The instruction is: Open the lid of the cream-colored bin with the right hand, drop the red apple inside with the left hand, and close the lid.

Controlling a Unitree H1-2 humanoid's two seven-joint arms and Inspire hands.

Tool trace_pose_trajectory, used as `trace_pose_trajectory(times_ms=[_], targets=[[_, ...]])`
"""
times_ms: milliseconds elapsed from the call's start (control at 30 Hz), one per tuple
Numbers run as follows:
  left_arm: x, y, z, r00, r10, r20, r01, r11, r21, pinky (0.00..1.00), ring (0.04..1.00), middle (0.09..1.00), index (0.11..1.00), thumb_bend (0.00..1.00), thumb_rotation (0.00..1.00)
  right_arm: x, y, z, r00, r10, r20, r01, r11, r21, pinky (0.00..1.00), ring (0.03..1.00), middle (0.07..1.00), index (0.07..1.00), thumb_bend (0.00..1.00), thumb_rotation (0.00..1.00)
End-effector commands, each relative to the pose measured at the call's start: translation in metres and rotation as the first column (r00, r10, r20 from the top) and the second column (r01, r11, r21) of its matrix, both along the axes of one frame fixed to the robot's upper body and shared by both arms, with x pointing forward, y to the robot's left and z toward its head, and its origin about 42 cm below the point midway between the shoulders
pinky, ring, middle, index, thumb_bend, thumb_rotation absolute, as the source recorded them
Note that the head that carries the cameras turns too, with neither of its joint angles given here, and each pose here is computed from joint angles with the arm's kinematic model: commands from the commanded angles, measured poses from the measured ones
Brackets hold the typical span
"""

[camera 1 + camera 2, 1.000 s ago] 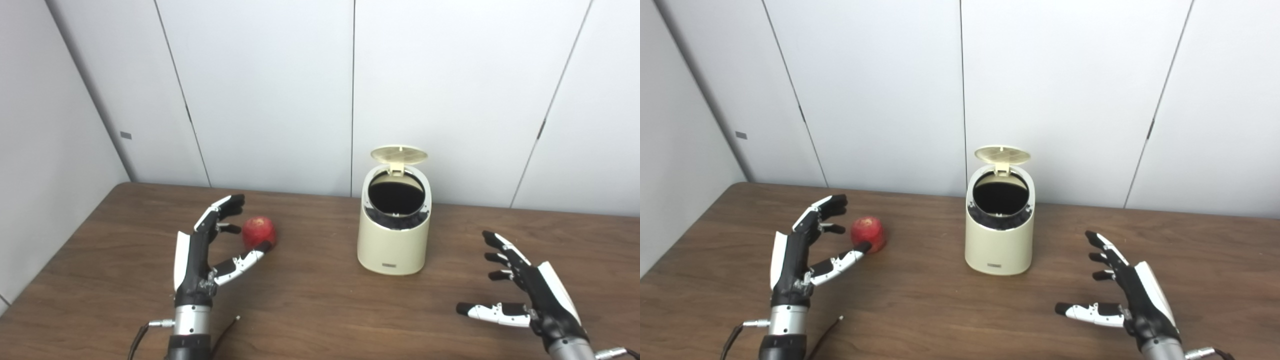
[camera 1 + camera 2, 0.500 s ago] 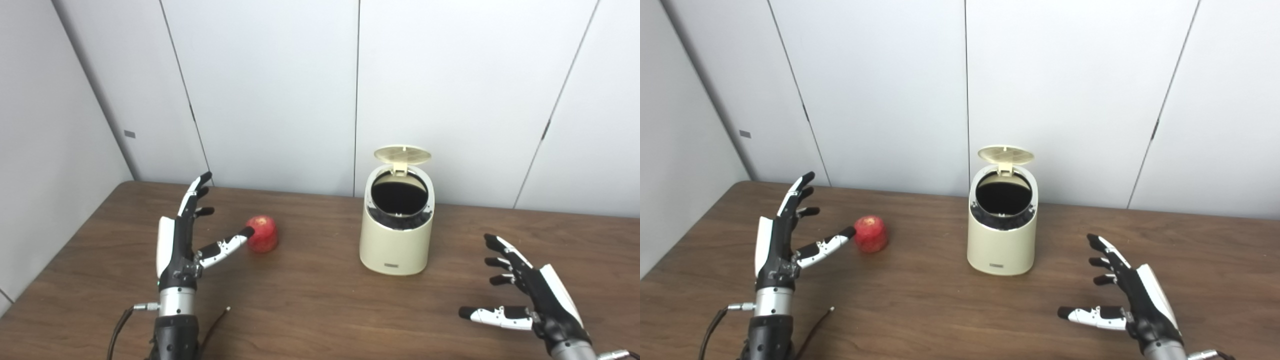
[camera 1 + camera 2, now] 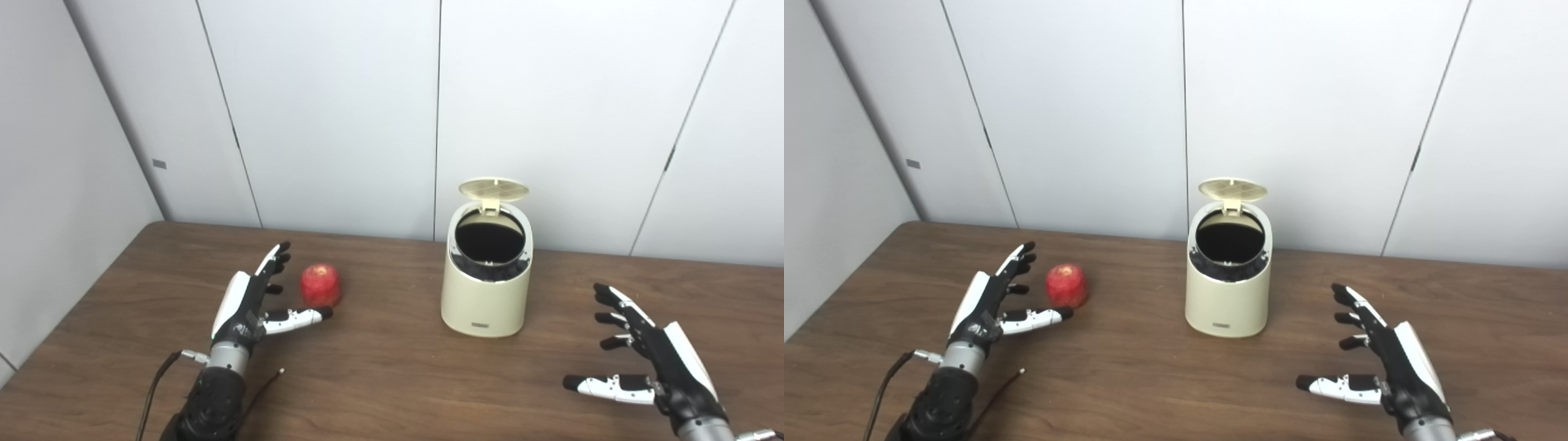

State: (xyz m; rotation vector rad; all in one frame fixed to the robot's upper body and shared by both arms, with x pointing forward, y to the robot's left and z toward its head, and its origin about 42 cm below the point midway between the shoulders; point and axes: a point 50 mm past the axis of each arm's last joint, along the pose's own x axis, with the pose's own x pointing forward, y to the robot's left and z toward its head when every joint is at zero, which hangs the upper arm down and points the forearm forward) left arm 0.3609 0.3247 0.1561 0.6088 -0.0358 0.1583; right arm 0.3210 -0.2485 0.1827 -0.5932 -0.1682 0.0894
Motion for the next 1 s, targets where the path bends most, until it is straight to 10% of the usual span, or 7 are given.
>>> trace_pose_trajectory(times_ms=[0,633,733,967], targets=[[0.015,0.002,0.018,0.998,0.003,0.057,-0.006,0.999,0.048,0.77,0.892,0.89,0.945,0.98,0.23,0.002,-0.002,0.021,0.997,0.011,0.076,-0.01,1.0,-0.016,0.61,0.802,0.889,0.894,0.74,0.1],[0.049,-0.017,-0.012,0.998,0.015,0.068,-0.027,0.985,0.168,0.59,0.553,0.535,0.626,0.82,0.09,-0.005,-0.002,0.018,0.997,0.001,0.074,-0.001,1.0,0.002,0.63,0.804,0.887,0.886,0.73,0.12],[0.05,-0.021,-0.015,0.996,0.016,0.083,-0.028,0.989,0.145,0.45,0.472,0.457,0.542,0.55,0.01,-0.006,-0.002,0.018,0.997,-0.003,0.071,0.002,1.0,0.004,0.64,0.806,0.888,0.888,0.72,0.14],[0.048,-0.021,-0.014,0.996,0.008,0.091,-0.023,0.987,0.16,0.4,0.445,0.477,0.486,0.53,0.0,-0.007,-0.004,0.018,0.998,-0.008,0.067,0.008,1.0,0.01,0.63,0.802,0.889,0.887,0.71,0.15]])
